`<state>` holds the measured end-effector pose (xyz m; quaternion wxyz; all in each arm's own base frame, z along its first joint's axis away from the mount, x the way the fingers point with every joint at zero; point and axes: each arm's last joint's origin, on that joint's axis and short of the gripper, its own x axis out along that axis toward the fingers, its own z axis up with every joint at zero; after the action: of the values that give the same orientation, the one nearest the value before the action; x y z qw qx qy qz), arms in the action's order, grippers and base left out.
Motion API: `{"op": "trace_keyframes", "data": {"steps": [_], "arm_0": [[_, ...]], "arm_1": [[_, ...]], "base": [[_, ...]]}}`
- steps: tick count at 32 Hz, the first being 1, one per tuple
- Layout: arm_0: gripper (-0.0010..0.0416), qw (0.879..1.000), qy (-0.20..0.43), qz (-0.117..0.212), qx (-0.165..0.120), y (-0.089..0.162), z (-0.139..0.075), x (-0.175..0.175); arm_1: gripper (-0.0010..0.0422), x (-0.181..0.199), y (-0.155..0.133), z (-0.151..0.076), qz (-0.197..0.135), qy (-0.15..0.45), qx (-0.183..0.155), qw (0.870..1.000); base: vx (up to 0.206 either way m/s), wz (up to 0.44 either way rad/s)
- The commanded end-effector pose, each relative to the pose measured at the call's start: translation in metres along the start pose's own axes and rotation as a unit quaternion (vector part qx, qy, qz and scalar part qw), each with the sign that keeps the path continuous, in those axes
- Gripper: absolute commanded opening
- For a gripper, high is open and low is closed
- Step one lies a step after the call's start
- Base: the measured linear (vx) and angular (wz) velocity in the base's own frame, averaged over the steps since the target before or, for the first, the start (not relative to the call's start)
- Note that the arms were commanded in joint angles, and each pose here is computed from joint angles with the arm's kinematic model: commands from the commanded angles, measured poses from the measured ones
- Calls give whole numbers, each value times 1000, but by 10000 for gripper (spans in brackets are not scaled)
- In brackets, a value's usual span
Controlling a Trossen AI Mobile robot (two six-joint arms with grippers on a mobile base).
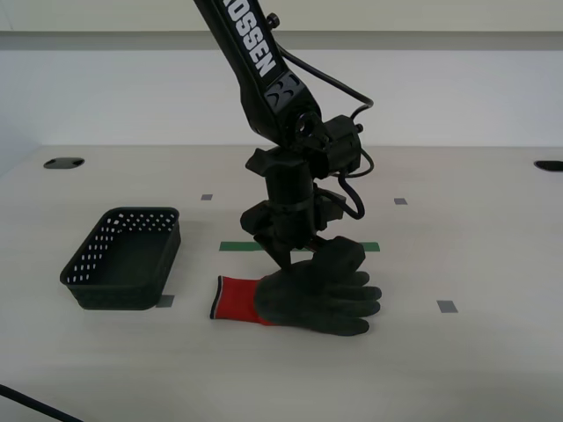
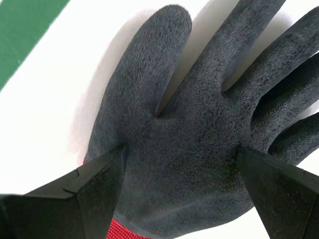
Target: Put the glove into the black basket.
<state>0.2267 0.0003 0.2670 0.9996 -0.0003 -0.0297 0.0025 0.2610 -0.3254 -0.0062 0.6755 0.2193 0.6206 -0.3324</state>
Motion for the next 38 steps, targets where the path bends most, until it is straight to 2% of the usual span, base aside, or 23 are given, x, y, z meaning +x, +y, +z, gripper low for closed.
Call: {"op": "trace_keyframes", "data": {"steps": [1, 5, 10, 12, 15, 16, 18, 19, 27, 31, 34, 38], "arm_0": [[1, 1000, -3, -1, 0, 0, 1, 0], [0, 1000, -3, -1, 0, 0, 1, 0], [1, 1000, -3, -1, 0, 0, 1, 0], [1, 1000, -3, -1, 0, 0, 1, 0], [1, 1000, -3, -1, 0, 0, 1, 0], [1, 1000, -3, -1, 0, 0, 1, 0], [1, 1000, -3, -1, 0, 0, 1, 0], [0, 1000, -3, -1, 0, 0, 1, 0], [1, 1000, -3, -1, 0, 0, 1, 0], [1, 1000, -3, -1, 0, 0, 1, 0], [0, 1000, -3, -1, 0, 0, 1, 0], [1, 1000, -3, -1, 0, 0, 1, 0]], "arm_1": [[302, 6, 1, -4, 1, 7, -13, 1000], [302, 30, 2, -14, -3, 38, -26, 999], [293, 27, 1, -7, -3, 37, -34, 999], [256, 26, -1, -5, -4, 33, -33, 999], [119, 25, -2, -6, -3, 44, -33, 998], [87, 25, -2, -7, -3, 47, -32, 998], [-7, 23, 0, -7, -13, 58, -27, 998], [5, 22, 0, -5, -14, 59, -27, 998], [-1, 7, -3, 9, -15, 62, -16, 998], [-1, -19, -5, 19, -15, 37, -7, 999], [-1, -44, -6, 27, 2, 5, -1, 1000], [-1, -73, 5, 31, 12, -15, -9, 1000]], "base": [[0, 0], [0, 0], [0, 0], [0, 0], [0, 0], [0, 0], [0, 0], [0, 0], [0, 0], [0, 0], [0, 0], [0, 0]]}}
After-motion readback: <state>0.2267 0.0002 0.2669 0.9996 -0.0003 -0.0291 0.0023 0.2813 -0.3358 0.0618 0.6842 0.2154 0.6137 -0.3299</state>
